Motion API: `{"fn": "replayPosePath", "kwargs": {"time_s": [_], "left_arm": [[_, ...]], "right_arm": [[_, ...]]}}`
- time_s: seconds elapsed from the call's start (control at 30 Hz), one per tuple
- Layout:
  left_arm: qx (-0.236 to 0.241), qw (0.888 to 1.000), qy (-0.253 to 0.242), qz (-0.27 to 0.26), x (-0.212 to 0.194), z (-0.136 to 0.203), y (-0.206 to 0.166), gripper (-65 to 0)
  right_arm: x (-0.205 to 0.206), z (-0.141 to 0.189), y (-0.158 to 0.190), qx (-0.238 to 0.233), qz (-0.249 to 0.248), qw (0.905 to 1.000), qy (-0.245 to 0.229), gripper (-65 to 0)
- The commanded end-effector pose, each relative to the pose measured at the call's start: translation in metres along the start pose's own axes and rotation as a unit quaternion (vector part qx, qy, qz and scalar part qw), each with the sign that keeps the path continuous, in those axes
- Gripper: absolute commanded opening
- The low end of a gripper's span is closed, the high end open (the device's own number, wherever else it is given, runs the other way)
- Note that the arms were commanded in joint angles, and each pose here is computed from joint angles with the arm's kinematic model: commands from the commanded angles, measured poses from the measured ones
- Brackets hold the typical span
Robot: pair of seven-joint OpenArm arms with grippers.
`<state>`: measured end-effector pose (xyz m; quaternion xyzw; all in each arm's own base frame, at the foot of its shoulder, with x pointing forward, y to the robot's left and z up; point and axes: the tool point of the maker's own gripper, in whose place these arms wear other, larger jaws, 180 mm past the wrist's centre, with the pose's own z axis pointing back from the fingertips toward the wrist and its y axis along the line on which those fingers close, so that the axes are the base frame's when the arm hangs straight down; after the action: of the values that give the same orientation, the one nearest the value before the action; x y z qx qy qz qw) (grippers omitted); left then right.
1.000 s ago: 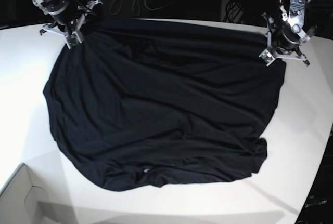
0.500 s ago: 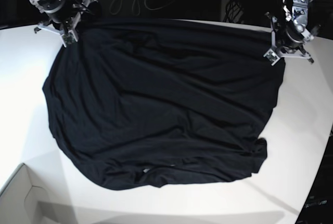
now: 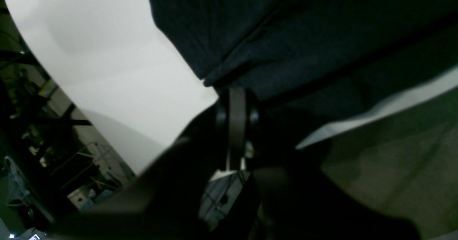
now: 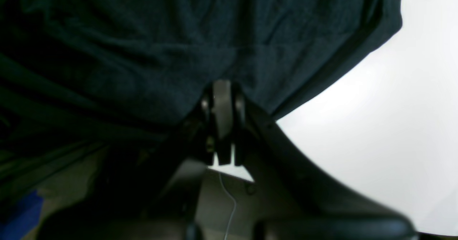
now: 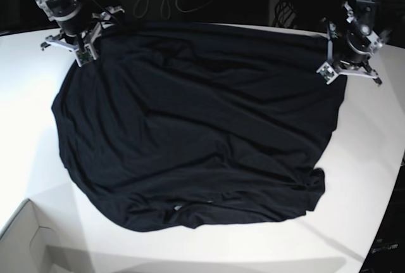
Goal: Layout the t-shirt on the table in an organized manner, then fold the t-shirt properly
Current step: 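Drag the held shirt edge toward the robot with both grippers, then hold the shirt edge with both grippers and pull it outward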
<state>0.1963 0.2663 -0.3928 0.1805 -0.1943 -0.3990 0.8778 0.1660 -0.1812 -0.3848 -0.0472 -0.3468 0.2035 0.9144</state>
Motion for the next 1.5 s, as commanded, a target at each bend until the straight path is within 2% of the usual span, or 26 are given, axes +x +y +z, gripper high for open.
{"fn": "replayPosePath", "kwargs": {"time_s": [0.0,0.13,0.17,0.33,0.43,0.53,0.73,1.0,1.17,1.3,1.47], "left_arm": [[0.018,1.0,0.002,0.002,-0.005,0.007,0.012,-64.5],[0.044,0.998,0.013,0.048,-0.021,0.012,0.027,-61.9],[0.055,0.996,0.016,0.061,-0.025,0.014,0.034,-58.5],[0.091,0.988,0.021,0.127,-0.038,0.021,0.053,-32.2],[0.076,0.983,0.01,0.165,-0.039,0.02,0.044,-24.7],[0.06,0.977,-0.009,0.205,-0.036,0.019,0.034,-23.7],[0.061,0.96,-0.002,0.273,-0.053,0.022,0.021,-23.5],[0.024,0.948,0.02,0.317,-0.069,0.005,-0.006,-23.5],[-0.001,0.934,-0.034,0.355,-0.051,0.005,-0.01,-23.5],[-0.008,0.931,-0.043,0.363,-0.048,0.004,-0.011,-23.5],[-0.013,0.925,-0.046,0.376,-0.046,0.0,-0.017,-23.5]], "right_arm": [[0.006,0.004,-0.002,-0.002,0.003,0.9999,-0.013,-65.0],[0.005,0.004,-0.001,-0.001,0.002,0.9999,-0.011,-63.3],[0.005,0.004,-0.001,-0.001,0.002,0.9999,-0.011,-60.9],[0.005,0.003,0.001,0.0,-0.003,0.9999,-0.011,-49.0],[0.005,0.003,0.001,0.0,-0.004,0.9999,-0.012,-45.7],[0.004,0.004,0.0,-0.002,-0.005,0.9999,-0.011,-45.4],[0.005,0.003,-0.002,-0.004,-0.005,0.9999,-0.012,-45.6],[0.005,0.004,-0.002,-0.004,-0.005,0.9999,-0.012,-45.2],[0.004,0.004,-0.002,-0.004,-0.005,0.9999,-0.011,-44.3],[0.004,0.004,-0.002,-0.004,-0.005,0.9999,-0.012,-38.0],[0.004,0.004,-0.002,-0.004,-0.003,0.9999,-0.012,-36.5]]}}
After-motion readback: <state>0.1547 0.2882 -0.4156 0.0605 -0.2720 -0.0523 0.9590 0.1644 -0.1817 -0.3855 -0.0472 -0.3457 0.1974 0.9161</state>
